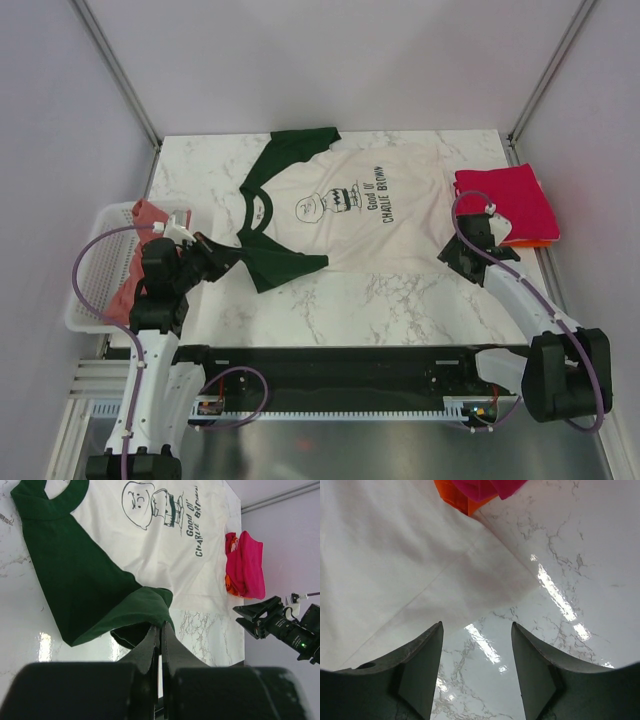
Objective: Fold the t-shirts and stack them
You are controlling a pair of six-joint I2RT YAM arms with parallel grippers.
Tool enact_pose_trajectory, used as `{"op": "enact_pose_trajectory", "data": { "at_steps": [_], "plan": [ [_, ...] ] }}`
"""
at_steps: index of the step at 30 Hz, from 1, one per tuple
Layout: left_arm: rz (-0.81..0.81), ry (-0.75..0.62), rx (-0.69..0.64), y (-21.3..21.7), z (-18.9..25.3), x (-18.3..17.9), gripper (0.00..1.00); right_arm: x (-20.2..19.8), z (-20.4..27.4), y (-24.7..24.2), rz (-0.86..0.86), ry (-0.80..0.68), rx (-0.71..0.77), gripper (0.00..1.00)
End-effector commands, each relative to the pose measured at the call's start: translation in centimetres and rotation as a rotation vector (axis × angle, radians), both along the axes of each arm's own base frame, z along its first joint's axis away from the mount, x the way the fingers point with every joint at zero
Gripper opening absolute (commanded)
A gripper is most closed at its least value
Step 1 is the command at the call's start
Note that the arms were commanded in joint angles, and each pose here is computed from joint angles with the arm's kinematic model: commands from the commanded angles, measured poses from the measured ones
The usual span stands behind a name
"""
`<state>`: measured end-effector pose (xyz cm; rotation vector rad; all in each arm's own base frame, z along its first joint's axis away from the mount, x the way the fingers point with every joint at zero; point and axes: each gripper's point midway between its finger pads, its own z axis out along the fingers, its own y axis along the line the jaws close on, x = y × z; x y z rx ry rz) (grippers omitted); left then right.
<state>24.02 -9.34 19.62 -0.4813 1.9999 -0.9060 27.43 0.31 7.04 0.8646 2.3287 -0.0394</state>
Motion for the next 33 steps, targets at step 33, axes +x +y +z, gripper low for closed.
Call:
{"op": "enact_pose_trajectory", "data": {
  "at_steps": [33],
  "plan": [
    [0.043,-0.108,0.133,1.6,3.3,0.1,0.02,0.0,-5.1,-4.4,-0.291,0.027,-0.044,0.58]
  ]
}}
